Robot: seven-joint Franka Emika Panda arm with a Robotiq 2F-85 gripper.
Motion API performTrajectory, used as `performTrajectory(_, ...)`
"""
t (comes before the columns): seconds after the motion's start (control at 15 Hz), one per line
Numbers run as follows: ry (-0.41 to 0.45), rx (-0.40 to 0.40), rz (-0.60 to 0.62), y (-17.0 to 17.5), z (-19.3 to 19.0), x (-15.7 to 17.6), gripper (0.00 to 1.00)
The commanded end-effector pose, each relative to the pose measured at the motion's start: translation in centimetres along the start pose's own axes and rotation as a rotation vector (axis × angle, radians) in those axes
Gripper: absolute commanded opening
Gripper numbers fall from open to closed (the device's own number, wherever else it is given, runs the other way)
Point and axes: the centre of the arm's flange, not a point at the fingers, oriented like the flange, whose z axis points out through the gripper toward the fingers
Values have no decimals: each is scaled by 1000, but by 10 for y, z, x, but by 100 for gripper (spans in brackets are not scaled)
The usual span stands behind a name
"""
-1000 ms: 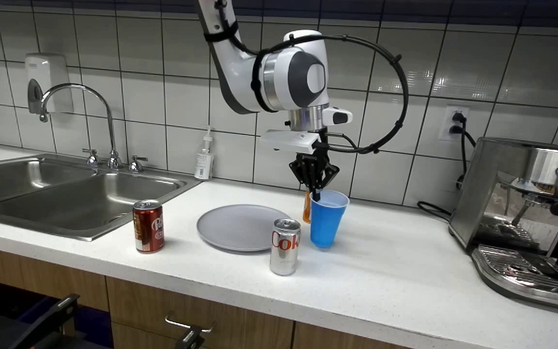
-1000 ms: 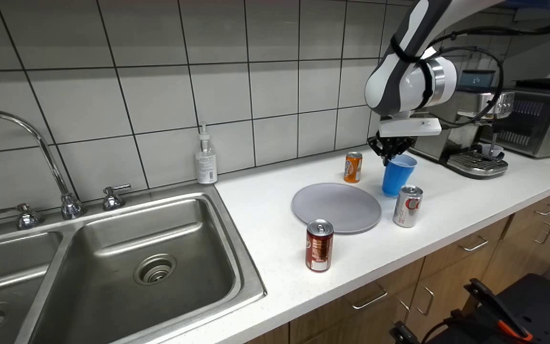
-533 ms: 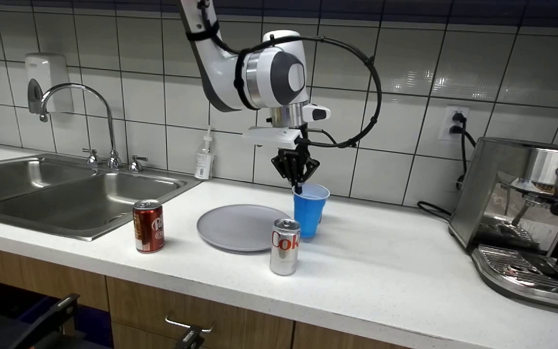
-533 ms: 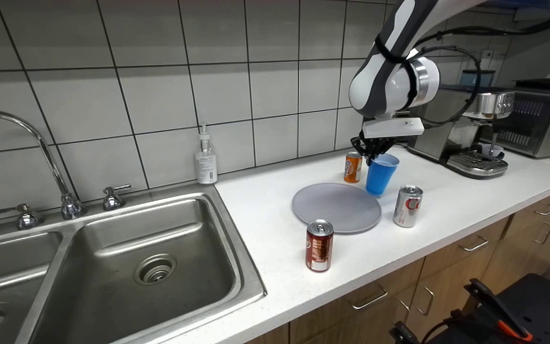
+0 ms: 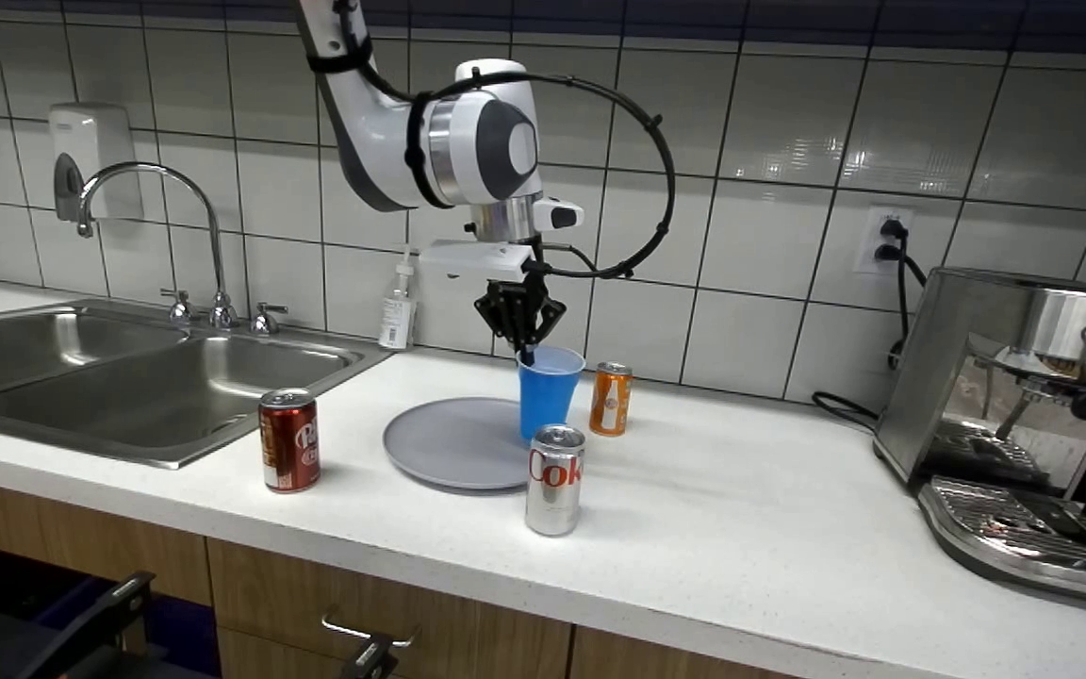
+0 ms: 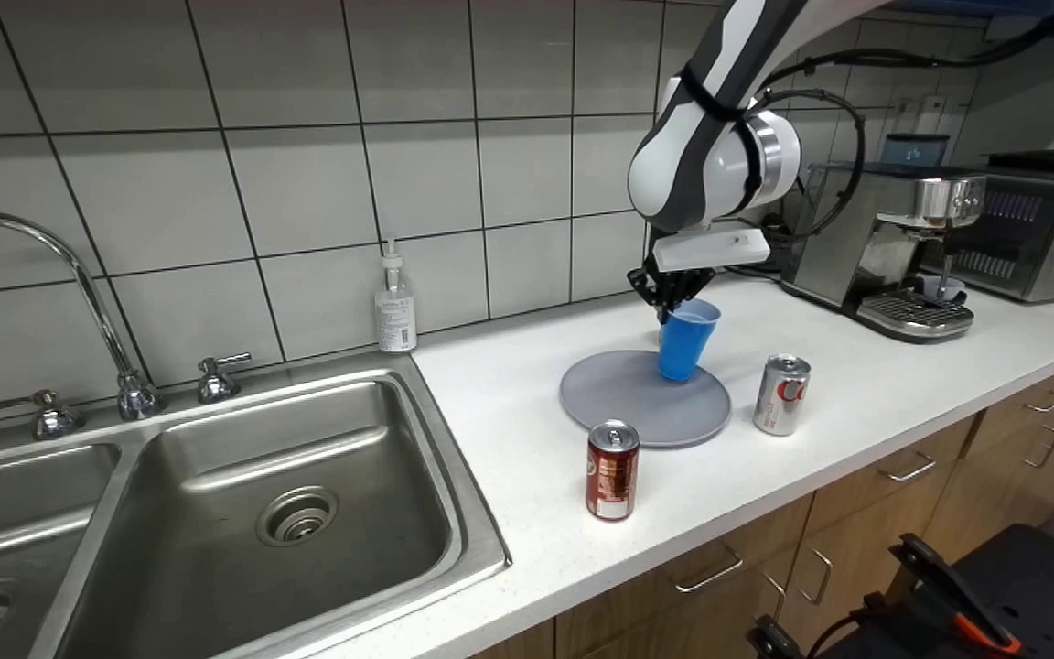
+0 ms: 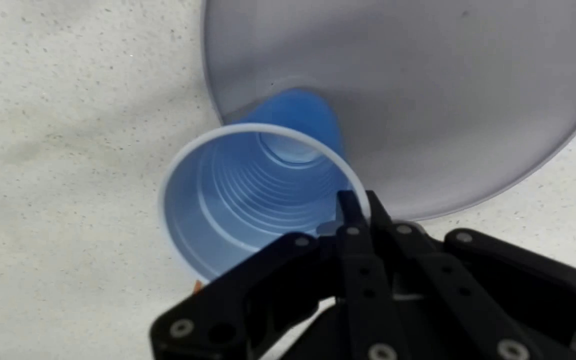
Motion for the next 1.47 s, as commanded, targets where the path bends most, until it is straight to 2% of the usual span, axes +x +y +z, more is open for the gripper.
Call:
performTrajectory(0.0,2,16,-56,-26,-11,-15,1)
performTrajectory(0.27,-18,28,-103,-49,-6,-25,1)
performTrajectory(0.67,-30,33,-139,-65,-2,-32,1)
performTrajectory(0.73,-30,33,-141,-66,-2,-33,30)
performTrajectory(0.87,-27,37,-141,-66,-3,-33,37)
performTrajectory(1.4,3,62,-121,-57,-18,-32,97)
